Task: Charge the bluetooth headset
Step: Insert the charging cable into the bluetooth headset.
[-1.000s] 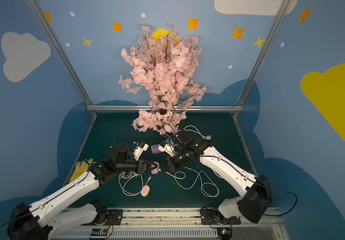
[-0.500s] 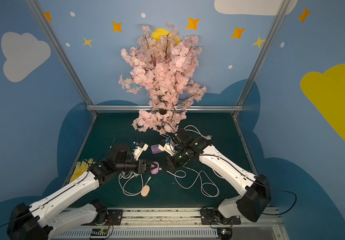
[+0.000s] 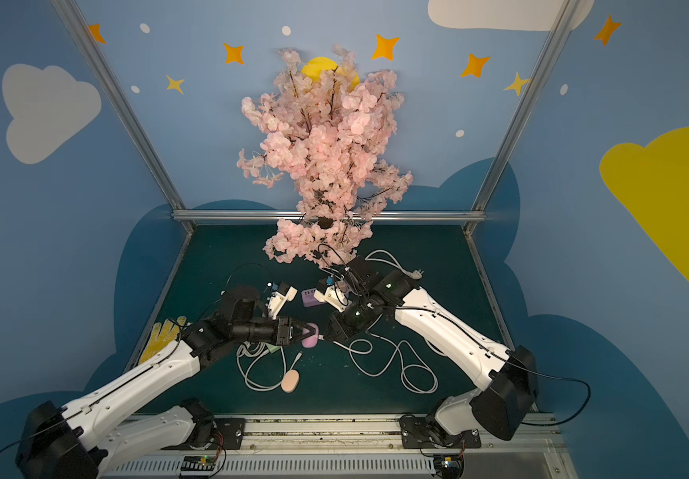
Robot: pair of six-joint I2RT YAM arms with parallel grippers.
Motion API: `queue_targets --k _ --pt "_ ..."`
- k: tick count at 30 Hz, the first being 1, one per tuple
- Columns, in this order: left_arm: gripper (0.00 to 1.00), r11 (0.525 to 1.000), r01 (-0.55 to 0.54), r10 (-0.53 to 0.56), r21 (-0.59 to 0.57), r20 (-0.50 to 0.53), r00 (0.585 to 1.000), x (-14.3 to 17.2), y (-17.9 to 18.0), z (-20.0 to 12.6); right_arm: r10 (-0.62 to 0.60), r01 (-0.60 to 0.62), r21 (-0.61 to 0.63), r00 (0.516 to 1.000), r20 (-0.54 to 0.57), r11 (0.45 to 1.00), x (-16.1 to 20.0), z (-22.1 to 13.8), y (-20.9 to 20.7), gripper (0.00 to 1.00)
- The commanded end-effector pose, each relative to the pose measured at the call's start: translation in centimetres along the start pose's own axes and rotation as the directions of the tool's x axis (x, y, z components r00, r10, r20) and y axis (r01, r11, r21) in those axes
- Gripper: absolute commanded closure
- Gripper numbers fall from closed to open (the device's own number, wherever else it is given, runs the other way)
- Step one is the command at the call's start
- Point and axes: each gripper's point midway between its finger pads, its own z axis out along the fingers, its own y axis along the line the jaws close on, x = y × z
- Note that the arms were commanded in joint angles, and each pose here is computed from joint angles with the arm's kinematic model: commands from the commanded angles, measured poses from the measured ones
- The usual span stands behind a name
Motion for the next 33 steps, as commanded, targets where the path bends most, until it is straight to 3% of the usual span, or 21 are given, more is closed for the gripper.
queue_targets --k 1,12,33 --pt "0.96 0.991 -0.064 0.062 0.115 0.02 0.998 -1.1 -3.3 -0.6 -0.045 0.045 0.029 0.999 0.002 0.999 -0.7 0.5 -0.1 1.0" --pt "0.96 0.991 -0.059 0.057 0.116 0.024 0.998 -1.0 -3.5 -0.9 -0.051 0.051 0.061 0.999 0.007 0.997 -1.1 0.5 -0.3 1.0" --pt "0.97 0.993 -0.036 0.033 0.114 0.033 0.999 -0.5 -2.7 -0.7 -0.016 0.017 -0.008 0.995 0.094 1.0 -3.6 1.0 1.6 1.0"
